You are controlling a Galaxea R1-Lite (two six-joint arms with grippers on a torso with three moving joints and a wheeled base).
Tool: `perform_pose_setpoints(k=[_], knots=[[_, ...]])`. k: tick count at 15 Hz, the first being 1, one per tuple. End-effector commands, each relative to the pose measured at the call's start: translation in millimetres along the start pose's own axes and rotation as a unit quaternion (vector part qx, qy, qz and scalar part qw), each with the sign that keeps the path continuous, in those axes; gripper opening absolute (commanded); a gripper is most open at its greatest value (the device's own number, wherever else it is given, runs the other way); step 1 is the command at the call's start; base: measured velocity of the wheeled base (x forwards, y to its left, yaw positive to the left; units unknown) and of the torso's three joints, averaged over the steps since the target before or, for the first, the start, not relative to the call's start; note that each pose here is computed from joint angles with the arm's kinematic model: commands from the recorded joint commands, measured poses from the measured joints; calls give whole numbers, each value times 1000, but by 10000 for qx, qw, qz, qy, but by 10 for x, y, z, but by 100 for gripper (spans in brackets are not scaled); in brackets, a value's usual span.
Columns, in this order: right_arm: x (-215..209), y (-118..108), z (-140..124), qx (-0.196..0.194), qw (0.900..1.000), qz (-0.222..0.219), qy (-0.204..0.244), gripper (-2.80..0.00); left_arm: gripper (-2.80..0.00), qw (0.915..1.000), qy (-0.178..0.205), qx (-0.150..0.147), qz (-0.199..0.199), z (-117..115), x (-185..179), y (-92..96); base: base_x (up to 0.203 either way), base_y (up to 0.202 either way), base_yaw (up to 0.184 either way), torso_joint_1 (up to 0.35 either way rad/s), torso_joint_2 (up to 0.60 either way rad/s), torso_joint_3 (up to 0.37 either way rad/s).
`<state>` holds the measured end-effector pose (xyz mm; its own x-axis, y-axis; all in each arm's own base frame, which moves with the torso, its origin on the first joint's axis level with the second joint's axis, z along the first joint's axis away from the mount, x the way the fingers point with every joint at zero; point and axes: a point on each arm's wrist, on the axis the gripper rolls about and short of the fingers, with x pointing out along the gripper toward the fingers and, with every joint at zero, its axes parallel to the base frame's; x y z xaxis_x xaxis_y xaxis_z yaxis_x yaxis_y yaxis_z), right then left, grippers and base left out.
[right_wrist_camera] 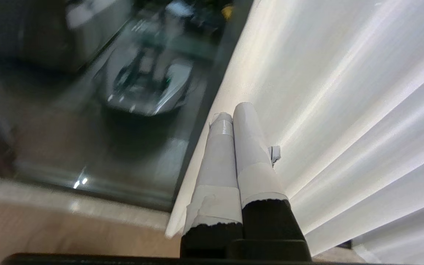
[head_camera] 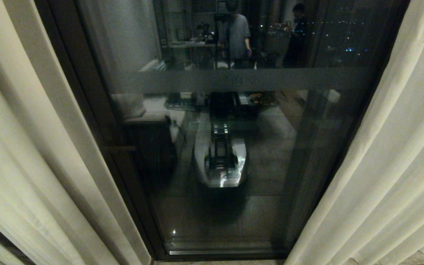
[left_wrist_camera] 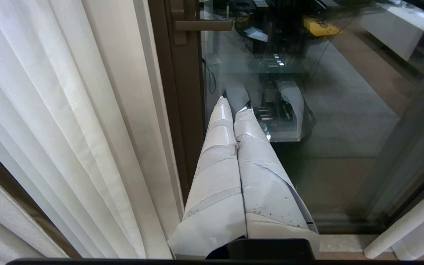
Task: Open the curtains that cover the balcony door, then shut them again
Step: Close the inner curtains on both sides
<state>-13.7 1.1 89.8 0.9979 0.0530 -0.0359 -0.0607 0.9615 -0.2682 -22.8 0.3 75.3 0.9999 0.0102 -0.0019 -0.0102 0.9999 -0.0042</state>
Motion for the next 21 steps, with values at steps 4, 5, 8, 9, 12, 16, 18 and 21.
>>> perform_pose_setpoints(k=[4,5,8,9,12,16,18,21], knots=[[-97,36,-98,-36,9996,-9,-271,-280,-280,10000,-2,-2,3,0,0,0,0,0,0,0,0,0],[-97,36,-98,-36,9996,-9,-270,-280,-280,10000,-2,-2,3,0,0,0,0,0,0,0,0,0],[-95,35,-99,-30,9996,-14,-276,-280,-280,10000,-2,-9,3,0,0,0,0,0,0,0,0,0],[-92,35,-98,65,9994,-15,-327,-280,-280,10000,-2,-2,3,0,0,0,0,0,0,0,0,0],[-86,46,-141,789,9968,13,-155,-280,-280,10000,-2,-2,3,0,0,0,0,0,0,0,0,0],[-86,46,-143,837,9964,14,-146,-280,-280,10000,-2,-2,3,0,0,0,0,0,0,0,0,0],[-86,46,-143,837,9964,7,-145,-280,-280,10000,-2,-2,3,0,0,0,0,0,0,0,0,0],[-86,46,-143,837,9964,14,-146,-280,-280,10000,-2,14,10,0,0,1,0,0,0,0,0,0]])
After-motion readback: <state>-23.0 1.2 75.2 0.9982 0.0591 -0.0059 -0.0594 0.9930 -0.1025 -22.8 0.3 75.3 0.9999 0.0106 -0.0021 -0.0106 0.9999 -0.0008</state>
